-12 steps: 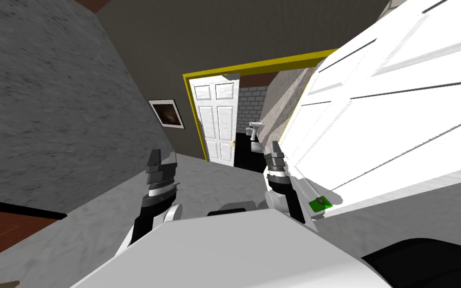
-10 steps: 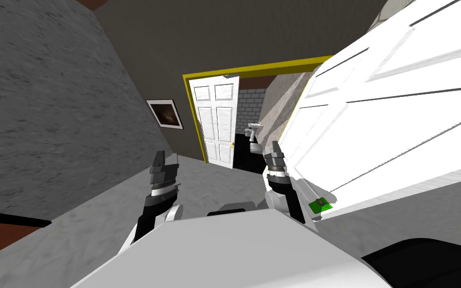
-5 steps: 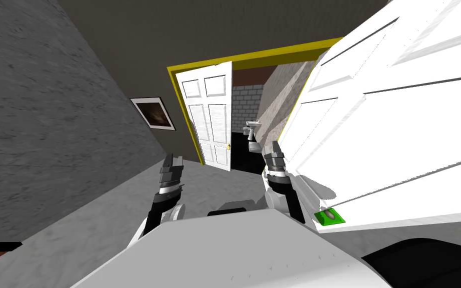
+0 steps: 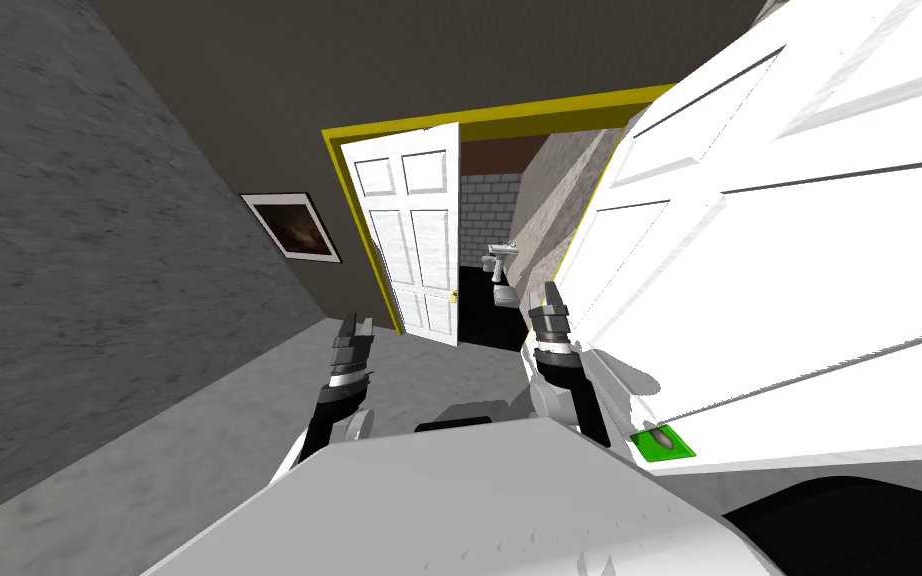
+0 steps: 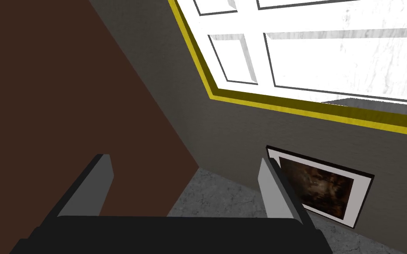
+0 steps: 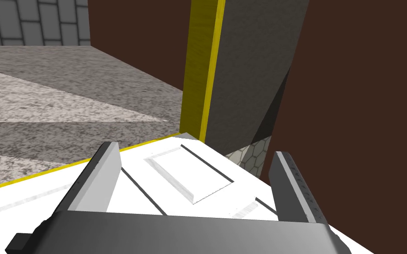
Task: Pull the door open
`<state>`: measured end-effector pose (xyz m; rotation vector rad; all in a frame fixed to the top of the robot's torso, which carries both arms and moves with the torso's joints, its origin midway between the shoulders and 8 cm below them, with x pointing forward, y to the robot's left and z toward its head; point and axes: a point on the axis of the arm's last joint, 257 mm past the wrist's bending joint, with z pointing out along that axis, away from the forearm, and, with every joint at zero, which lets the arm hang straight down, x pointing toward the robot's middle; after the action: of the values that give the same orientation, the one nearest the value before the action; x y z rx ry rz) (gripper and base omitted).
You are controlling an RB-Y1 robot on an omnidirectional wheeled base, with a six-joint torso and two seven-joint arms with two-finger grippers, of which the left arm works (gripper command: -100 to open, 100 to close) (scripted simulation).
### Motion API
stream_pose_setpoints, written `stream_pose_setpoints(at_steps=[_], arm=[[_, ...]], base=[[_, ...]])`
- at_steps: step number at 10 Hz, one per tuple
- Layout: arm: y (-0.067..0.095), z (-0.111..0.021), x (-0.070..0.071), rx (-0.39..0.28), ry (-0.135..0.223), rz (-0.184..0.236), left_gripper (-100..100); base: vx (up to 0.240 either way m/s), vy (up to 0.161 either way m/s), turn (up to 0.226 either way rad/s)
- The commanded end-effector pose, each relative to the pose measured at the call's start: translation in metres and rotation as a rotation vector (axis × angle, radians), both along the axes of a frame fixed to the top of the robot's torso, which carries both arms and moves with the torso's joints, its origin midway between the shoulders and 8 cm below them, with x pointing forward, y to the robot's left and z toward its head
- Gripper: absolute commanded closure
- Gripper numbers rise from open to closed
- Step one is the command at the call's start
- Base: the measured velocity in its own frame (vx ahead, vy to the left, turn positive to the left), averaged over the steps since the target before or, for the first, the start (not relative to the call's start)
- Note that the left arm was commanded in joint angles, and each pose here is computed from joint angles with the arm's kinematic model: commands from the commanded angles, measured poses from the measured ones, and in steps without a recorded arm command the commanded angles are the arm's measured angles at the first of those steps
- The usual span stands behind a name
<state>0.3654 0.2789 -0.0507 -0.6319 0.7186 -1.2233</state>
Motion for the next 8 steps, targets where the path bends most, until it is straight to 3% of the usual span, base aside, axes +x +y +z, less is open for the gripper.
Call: stream_pose_setpoints(at_steps=[1, 8], arm=[[0.001, -0.011, 0.006, -0.007, 0.022, -0.010, -100], [0.005, -0.070, 0.028, -0.041, 0.131, -0.048, -100]], base=[[0.104, -0.062, -0.059], [0.102, -0.037, -0.074]])
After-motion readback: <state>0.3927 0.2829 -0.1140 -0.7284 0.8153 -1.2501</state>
